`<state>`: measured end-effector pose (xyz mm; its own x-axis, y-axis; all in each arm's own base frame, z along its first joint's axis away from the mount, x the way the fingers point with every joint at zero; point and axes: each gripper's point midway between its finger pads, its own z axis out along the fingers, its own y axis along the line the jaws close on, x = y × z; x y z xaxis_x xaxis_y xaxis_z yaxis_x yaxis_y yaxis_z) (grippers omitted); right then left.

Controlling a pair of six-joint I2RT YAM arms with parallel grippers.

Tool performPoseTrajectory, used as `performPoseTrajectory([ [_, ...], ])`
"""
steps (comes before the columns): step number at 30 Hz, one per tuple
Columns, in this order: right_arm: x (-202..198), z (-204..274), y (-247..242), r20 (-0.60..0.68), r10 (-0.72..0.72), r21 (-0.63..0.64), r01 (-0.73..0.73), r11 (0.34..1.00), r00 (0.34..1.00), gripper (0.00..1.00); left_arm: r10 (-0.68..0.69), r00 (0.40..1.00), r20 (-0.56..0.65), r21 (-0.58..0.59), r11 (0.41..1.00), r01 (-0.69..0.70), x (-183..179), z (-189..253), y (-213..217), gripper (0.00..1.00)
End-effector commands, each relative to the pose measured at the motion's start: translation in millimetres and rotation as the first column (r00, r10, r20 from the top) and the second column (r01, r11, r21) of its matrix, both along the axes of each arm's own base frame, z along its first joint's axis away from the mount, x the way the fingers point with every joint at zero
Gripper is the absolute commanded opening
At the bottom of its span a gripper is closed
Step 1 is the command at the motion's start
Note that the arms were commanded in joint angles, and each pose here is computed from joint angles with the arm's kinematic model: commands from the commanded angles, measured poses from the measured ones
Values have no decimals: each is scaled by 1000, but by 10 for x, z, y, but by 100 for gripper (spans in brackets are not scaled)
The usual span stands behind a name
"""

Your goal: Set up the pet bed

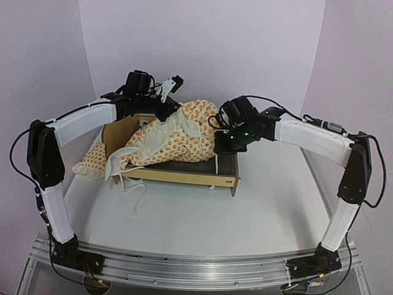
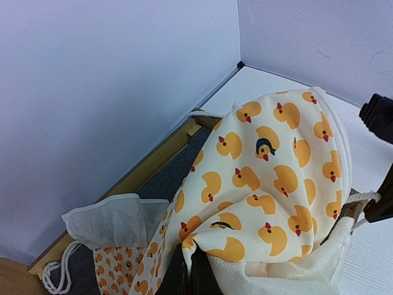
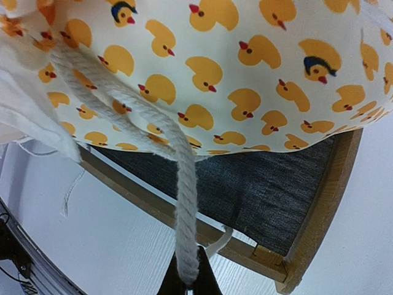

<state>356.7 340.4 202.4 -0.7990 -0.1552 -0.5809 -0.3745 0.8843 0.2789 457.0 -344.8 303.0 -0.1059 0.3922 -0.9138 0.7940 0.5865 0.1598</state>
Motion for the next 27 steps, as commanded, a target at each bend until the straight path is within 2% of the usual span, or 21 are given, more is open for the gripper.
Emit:
performPoseTrajectory([
  [1, -44, -327, 5, -60, 8, -49, -11, 999, 998, 0, 19, 996, 82, -43, 999, -15, -27, 364, 93, 0],
  [7, -140, -644, -65, -126, 1, -92, -12, 996, 992, 1, 16, 997, 80, -43, 999, -12, -35, 357, 86, 0],
  [8, -145, -657, -74, -129, -3, -95, -9, 995, 992, 5, 14, 997, 77, -45, 999, -11, -37, 353, 83, 0],
  [10, -144, -654, -108, -121, -15, -103, 2, 995, 993, 22, 9, 997, 75, -48, 999, -5, -46, 354, 73, 0],
  [12, -127, -621, -193, -96, -46, -122, 34, 992, 994, 33, 5, 997, 73, -49, 999, -1, -54, 347, 65, 0],
  [16, -70, -434, -284, -23, -71, -136, 68, 988, 997, 40, 4, 998, 68, -45, 999, -1, -59, 326, 73, 0],
  [18, -61, -301, -162, 30, -17, -124, 21, 992, 999, 43, 3, 998, 68, -45, 999, 1, -60, 324, 71, 0],
  [21, -99, -95, 174, 157, 124, -96, -110, 989, 980, 41, 3, 998, 69, -47, 999, 0, -57, 330, 73, 0],
  [24, -52, 78, 388, 242, 157, -8, -160, 987, 957, 22, 3, 998, 70, -47, 999, 0, -64, 334, 72, 0],
  [27, -68, 262, 674, 314, 205, 132, -257, 957, 927, 16, 5, 997, 72, -43, 999, -2, -62, 329, 78, 0],
])
